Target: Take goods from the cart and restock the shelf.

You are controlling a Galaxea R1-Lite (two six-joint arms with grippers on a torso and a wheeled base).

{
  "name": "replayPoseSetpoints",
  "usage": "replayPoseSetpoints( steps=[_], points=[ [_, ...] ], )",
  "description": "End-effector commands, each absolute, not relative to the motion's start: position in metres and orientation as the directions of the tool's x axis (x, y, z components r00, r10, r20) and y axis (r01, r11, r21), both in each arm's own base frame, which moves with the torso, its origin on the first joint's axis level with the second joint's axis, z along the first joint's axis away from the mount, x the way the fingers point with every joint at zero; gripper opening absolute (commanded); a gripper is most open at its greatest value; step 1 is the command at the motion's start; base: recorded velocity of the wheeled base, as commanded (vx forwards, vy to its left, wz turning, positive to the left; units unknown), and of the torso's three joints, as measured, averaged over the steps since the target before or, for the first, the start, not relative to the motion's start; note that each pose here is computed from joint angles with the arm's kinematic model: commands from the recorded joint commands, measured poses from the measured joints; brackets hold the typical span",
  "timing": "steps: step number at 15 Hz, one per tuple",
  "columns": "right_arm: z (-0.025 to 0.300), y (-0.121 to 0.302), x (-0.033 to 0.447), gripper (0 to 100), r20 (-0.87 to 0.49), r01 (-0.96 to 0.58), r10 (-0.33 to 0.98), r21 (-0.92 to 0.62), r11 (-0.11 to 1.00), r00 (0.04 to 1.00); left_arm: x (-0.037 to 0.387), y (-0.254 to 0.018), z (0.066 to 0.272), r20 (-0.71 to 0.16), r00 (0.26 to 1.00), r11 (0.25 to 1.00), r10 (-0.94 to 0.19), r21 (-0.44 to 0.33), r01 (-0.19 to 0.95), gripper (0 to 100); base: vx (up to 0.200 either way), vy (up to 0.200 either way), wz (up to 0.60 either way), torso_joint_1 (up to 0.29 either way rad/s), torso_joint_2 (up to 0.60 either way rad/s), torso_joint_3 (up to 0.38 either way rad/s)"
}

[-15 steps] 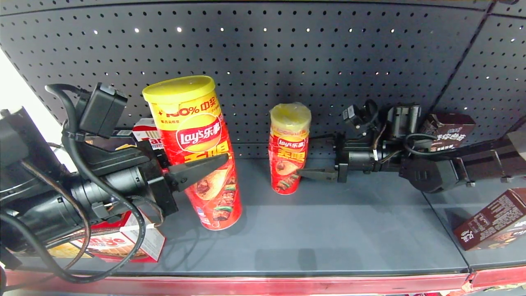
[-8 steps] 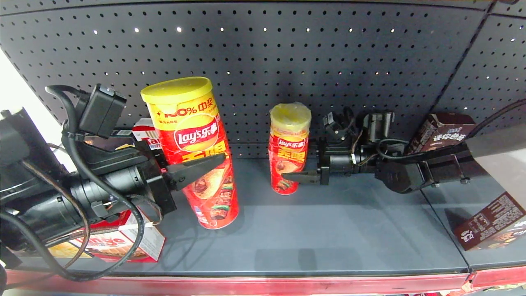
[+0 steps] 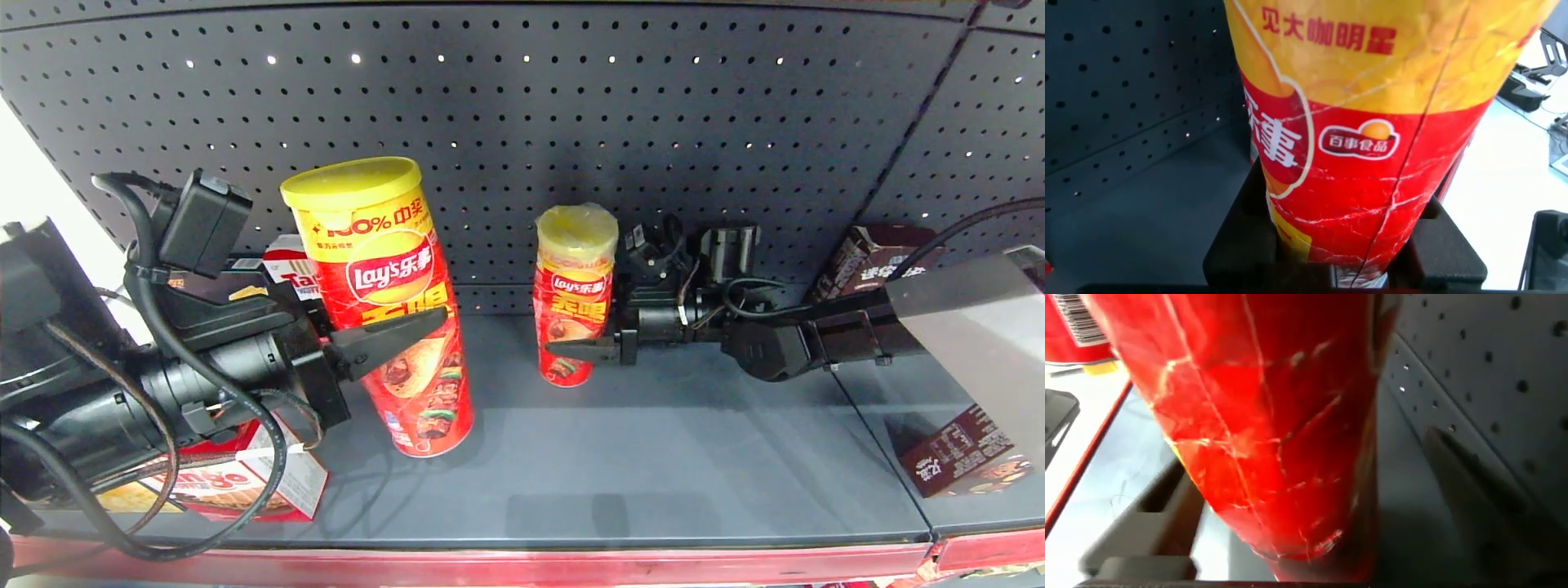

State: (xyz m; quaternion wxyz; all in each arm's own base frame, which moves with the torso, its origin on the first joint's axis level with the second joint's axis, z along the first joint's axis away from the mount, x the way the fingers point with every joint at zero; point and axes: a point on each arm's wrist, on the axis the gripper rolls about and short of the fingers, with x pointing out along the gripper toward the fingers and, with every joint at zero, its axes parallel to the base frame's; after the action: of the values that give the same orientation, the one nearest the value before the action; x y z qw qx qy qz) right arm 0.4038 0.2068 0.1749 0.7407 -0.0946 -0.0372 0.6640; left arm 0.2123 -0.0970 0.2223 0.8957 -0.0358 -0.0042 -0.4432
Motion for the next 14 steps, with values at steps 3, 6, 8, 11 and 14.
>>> replayPoseSetpoints(
  steps=[3,6,8,11,14],
  points=[
    [0.173,0.211,0.403,0,-0.071,-0.979,0.992,-0.187,0.086,0.101,0.212,-0.097,0.221,0.036,0.607,0.605,-0.794,-0.063,0.794,0,0.0,0.0,0.0,0.0,0.0,0.0],
    [0.172,0.216,0.401,0,-0.072,-0.98,0.993,-0.186,0.074,0.089,0.211,-0.096,0.221,0.036,0.608,0.606,-0.793,-0.063,0.793,0,0.0,0.0,0.0,0.0,0.0,0.0],
    [0.171,0.217,0.4,0,-0.074,-0.98,0.993,-0.183,0.072,0.087,0.211,-0.093,0.219,0.029,0.618,0.616,-0.785,-0.067,0.785,0,0.0,0.0,0.0,0.0,0.0,0.0],
    [0.187,0.214,0.391,0,-0.062,-0.971,0.99,-0.211,0.108,0.124,0.211,-0.093,0.22,0.033,0.619,0.617,-0.784,-0.065,0.784,0,0.0,0.0,0.0,0.0,0.0,0.0],
    [0.214,0.21,0.353,0,-0.056,-0.965,0.988,-0.229,0.125,0.141,0.212,-0.093,0.221,0.036,0.618,0.616,-0.785,-0.063,0.786,0,0.0,0.0,0.0,0.0,0.0,0.0]
  ],
)
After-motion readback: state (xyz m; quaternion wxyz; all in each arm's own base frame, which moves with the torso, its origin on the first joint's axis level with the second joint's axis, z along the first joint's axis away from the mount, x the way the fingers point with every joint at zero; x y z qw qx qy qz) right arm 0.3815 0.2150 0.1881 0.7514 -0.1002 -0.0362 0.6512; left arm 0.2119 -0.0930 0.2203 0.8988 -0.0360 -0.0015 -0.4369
